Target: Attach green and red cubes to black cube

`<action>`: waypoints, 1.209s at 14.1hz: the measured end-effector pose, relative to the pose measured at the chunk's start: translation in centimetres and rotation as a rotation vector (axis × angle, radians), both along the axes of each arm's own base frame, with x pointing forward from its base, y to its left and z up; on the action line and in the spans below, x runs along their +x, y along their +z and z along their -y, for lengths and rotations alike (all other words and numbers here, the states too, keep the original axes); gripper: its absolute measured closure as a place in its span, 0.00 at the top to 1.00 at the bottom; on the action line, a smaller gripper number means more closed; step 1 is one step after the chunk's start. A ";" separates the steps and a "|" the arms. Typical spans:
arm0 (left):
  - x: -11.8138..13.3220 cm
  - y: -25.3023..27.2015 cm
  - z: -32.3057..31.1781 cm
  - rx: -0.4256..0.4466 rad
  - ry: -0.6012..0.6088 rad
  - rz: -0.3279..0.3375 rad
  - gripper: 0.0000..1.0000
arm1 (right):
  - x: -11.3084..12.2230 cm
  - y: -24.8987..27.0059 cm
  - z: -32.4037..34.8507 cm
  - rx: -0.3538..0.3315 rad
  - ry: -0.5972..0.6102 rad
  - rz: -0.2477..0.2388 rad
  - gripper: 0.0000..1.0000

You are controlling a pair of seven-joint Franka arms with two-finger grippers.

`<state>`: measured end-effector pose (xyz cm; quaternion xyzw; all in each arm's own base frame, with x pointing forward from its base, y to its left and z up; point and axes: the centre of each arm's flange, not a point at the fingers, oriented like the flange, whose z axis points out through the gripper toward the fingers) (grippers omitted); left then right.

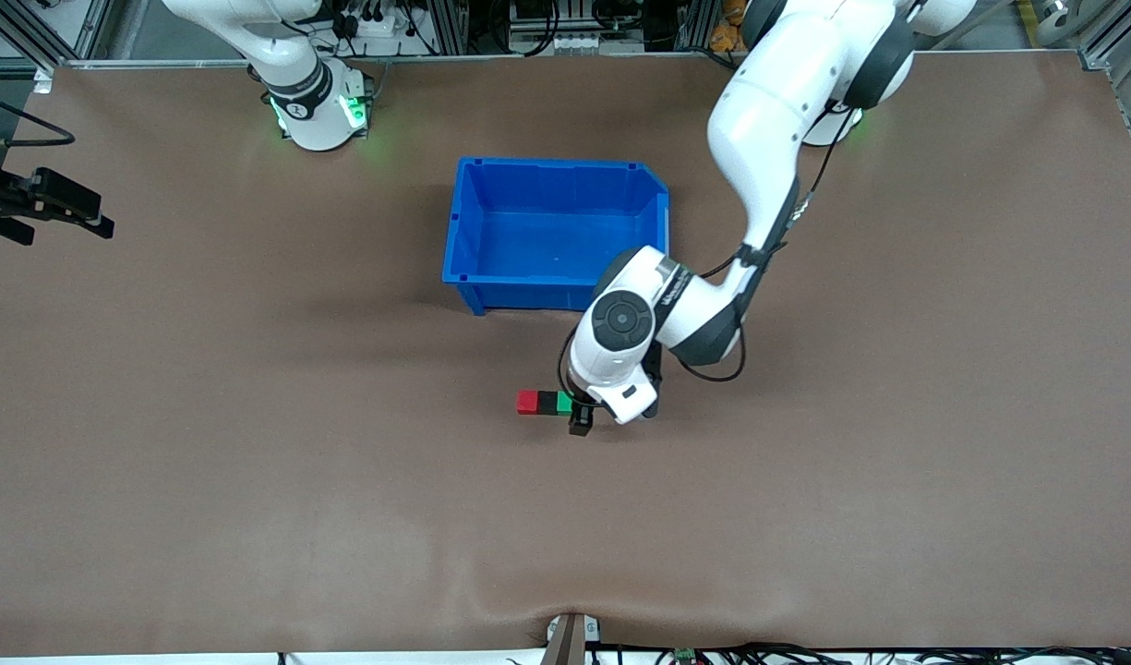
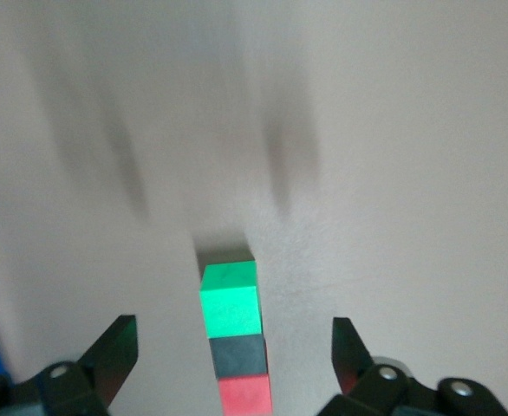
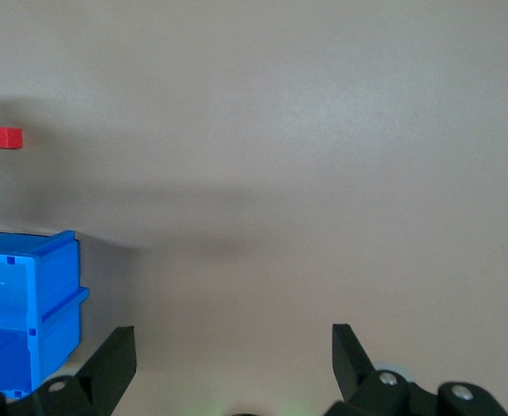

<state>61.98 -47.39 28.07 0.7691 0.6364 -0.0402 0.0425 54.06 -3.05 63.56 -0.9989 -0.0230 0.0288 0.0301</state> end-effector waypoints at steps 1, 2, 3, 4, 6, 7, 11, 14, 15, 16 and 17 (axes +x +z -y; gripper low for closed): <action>0.8 3.0 -1.8 0.013 -0.045 -0.002 1.00 | 0.0 0.0 0.0 0.000 0.000 0.000 1.00; 1.4 6.0 -3.8 0.030 -0.107 -0.002 1.00 | 0.0 0.0 0.0 -0.001 0.000 -0.001 1.00; 1.9 8.9 -6.0 0.048 -0.180 -0.009 1.00 | 0.0 0.0 0.0 -0.001 0.000 0.000 1.00; 2.1 11.5 -8.4 0.065 -0.262 -0.031 1.00 | 0.0 -0.1 0.0 -0.002 0.000 -0.001 1.00; 2.7 15.6 -13.8 0.076 -0.417 -0.072 1.00 | 0.1 -0.1 0.0 -0.002 0.000 -0.001 1.00; 3.0 17.3 -16.4 0.071 -0.481 -0.079 1.00 | 0.1 -0.1 0.0 -0.002 0.000 -0.001 1.00; 3.0 21.7 -25.2 0.049 -0.662 -0.081 1.00 | 0.1 -0.2 0.1 -0.003 -0.001 -0.002 1.00; 2.1 24.5 -31.6 0.036 -0.751 -0.064 1.00 | 0.2 -0.2 0.1 -0.003 -0.002 -0.002 1.00; 1.6 25.5 -33.5 0.033 -0.766 -0.055 1.00 | 0.2 -0.2 0.1 -0.003 -0.002 -0.002 1.00; 1.0 26.5 -35.4 0.030 -0.790 -0.045 1.00 | 0.2 -0.2 0.2 -0.004 -0.003 -0.002 1.00; 0.3 27.3 -37.3 0.026 -0.826 -0.035 1.00 | 0.2 -0.2 0.2 -0.004 -0.003 -0.002 1.00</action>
